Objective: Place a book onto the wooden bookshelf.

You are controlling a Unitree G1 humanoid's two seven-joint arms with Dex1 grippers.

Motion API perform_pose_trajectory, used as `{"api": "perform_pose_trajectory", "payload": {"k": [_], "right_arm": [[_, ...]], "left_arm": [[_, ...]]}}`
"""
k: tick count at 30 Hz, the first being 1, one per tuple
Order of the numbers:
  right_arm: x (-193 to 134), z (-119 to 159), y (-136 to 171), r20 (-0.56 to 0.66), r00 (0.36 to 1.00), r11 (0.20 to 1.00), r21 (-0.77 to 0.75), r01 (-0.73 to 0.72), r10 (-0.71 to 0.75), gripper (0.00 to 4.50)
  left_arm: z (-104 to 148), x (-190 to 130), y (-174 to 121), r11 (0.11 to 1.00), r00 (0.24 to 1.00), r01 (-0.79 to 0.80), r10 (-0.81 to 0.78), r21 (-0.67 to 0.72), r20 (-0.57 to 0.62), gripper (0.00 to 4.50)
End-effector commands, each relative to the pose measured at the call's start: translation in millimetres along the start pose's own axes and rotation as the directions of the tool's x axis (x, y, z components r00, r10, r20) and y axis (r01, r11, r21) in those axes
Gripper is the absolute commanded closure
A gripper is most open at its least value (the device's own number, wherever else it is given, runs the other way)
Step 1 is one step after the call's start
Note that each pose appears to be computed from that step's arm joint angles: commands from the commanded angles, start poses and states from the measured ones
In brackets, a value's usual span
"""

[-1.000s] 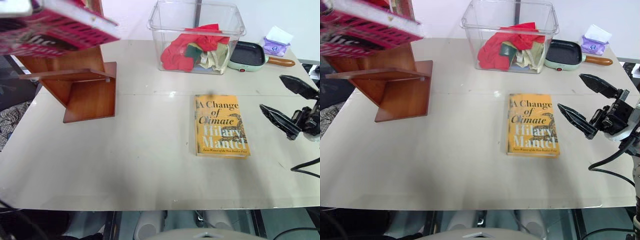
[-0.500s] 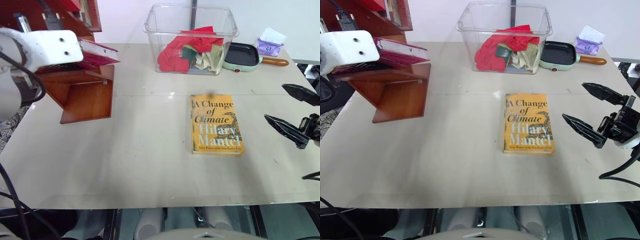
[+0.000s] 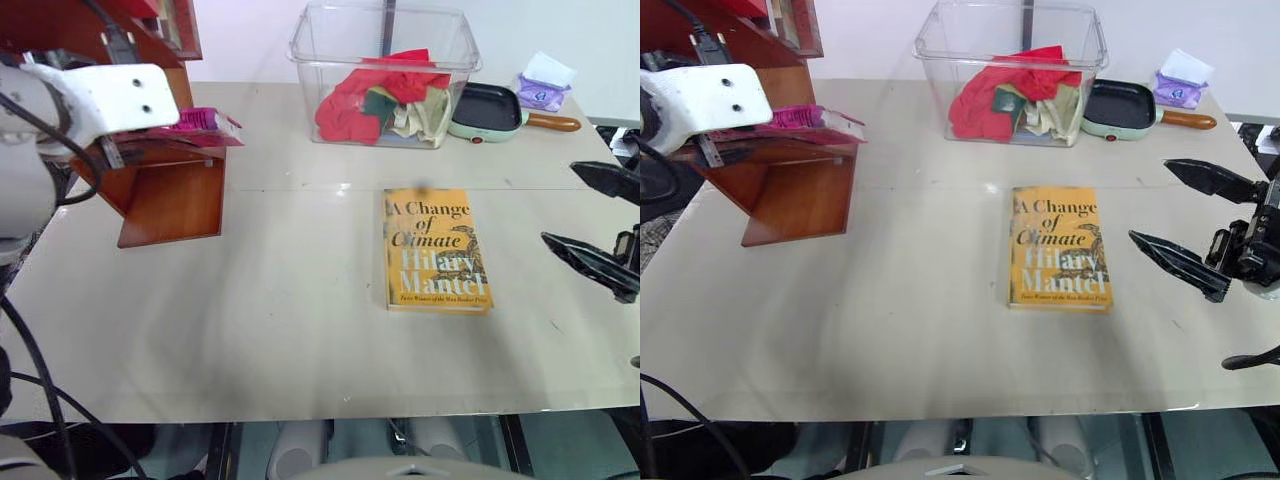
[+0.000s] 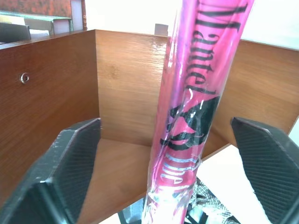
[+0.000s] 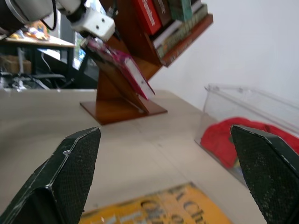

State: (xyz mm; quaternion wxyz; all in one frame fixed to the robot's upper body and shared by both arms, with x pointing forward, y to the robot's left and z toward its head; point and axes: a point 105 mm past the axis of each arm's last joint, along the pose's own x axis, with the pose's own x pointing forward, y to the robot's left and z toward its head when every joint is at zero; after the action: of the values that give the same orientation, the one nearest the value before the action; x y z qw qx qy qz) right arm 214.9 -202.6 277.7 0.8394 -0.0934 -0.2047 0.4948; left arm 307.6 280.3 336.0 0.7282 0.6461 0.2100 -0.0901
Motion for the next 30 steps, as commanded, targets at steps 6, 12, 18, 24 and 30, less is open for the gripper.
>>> {"api": "perform_pose_trajectory", "payload": {"k": [6, 12, 18, 24, 30], "right_arm": [[2.0, 17.4, 0.4, 0.075, 0.997, 1.000, -0.011, -0.004, 0.005, 0.00], [0.0, 16.8, 3.3, 0.092, 0.996, 1.000, -0.002, -0.007, 0.007, 0.00], [-2.0, 6.4, 4.7, 0.021, 0.999, 0.999, 0.016, 0.036, -0.036, 0.00], [-27.8, -44.4, 6.9, -0.281, 0.946, 0.971, 0.123, 0.203, -0.162, 0.00], [-75.9, -74.3, 12.3, -0.494, 0.817, 0.930, 0.043, 0.365, -0.298, 0.00]], "left_arm": [[21.8, -25.1, 3.7, 0.999, 0.953, -0.011, 0.026, -0.049, 0.303, 0.22], [45.2, -40.2, -4.7, 0.985, 0.840, 0.094, 0.002, -0.148, 0.543, 0.22], [135.8, -58.2, -60.9, 0.790, 0.380, 0.572, -0.016, -0.221, 0.925, 0.22], [152.5, -26.8, -132.4, 0.610, 0.362, 0.742, -0.016, -0.278, 0.932, 0.22], [104.3, 9.0, -193.5, 0.486, 0.492, 0.780, -0.084, -0.395, 0.867, 0.22]]}}
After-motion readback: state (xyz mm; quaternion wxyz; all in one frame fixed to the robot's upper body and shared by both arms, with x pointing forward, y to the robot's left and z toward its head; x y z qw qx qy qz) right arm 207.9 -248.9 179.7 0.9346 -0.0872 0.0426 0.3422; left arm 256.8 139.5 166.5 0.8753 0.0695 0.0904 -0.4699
